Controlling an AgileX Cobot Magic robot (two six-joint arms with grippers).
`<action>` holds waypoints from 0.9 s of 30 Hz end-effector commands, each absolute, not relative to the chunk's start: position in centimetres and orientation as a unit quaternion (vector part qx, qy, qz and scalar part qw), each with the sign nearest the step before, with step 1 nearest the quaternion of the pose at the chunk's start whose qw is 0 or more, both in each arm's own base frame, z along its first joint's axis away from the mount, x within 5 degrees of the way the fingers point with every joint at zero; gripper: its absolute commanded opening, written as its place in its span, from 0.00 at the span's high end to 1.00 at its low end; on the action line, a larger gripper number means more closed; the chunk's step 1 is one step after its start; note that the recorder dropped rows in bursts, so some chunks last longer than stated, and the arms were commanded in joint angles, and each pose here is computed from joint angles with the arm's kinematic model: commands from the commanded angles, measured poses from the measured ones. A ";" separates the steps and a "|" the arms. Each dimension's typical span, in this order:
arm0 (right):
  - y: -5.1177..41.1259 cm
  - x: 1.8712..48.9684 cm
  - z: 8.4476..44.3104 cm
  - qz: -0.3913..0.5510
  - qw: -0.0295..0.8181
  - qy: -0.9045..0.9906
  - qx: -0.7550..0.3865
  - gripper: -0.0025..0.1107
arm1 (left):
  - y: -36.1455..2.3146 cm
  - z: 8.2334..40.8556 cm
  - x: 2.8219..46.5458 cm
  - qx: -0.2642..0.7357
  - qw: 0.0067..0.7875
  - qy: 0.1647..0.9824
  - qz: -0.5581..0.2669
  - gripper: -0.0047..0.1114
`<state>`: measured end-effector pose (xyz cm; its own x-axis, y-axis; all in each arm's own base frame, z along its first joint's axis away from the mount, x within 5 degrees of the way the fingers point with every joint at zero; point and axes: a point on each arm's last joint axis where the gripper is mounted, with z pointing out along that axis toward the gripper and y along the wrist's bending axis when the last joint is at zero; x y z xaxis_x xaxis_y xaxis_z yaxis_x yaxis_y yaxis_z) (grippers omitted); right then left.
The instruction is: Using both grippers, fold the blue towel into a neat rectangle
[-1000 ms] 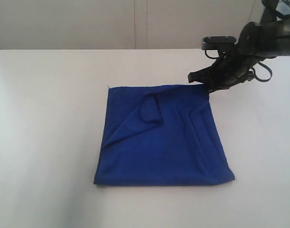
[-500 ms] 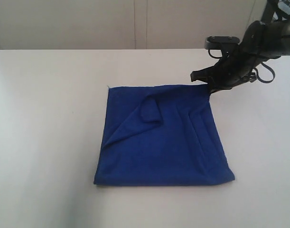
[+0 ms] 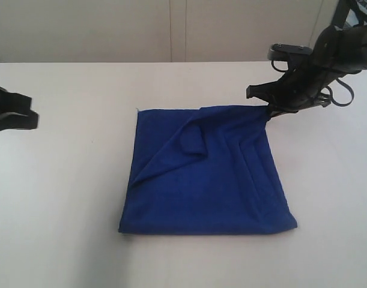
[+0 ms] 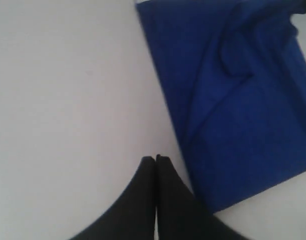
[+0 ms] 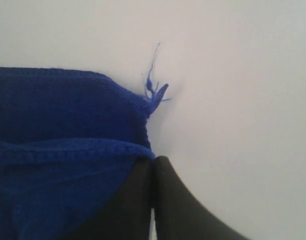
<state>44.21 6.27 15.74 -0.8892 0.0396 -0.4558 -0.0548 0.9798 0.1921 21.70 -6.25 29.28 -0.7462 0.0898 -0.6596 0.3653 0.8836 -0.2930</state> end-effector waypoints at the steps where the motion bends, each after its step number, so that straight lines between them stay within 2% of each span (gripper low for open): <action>1: 5.6 44.3 16.1 0.101 0.242 0.965 0.016 0.98 | -9.0 27.6 23.3 0.151 0.328 0.896 -0.258 0.96; 11: 4.9 44.3 16.0 0.083 0.236 0.968 0.003 0.98 | -15.5 22.7 26.7 0.147 0.302 0.903 -0.267 0.96; 22: 5.0 44.1 15.9 0.085 0.226 0.970 0.003 0.98 | -22.0 20.8 31.5 0.165 0.279 0.897 -0.300 0.96; 24: 5.0 44.1 15.9 0.085 0.226 0.970 0.003 0.98 | -23.2 20.0 32.7 0.156 0.263 0.897 -0.319 0.92; 27: 5.0 44.1 15.9 0.085 0.226 0.970 0.003 0.98 | -24.1 18.8 33.7 0.146 0.243 0.899 -0.335 0.79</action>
<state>44.14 5.24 15.61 -0.8982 0.0423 -0.4376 -0.0354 0.9852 0.1680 33.32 -23.11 19.54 -0.8123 0.1132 -0.5721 0.4433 0.7573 -0.4795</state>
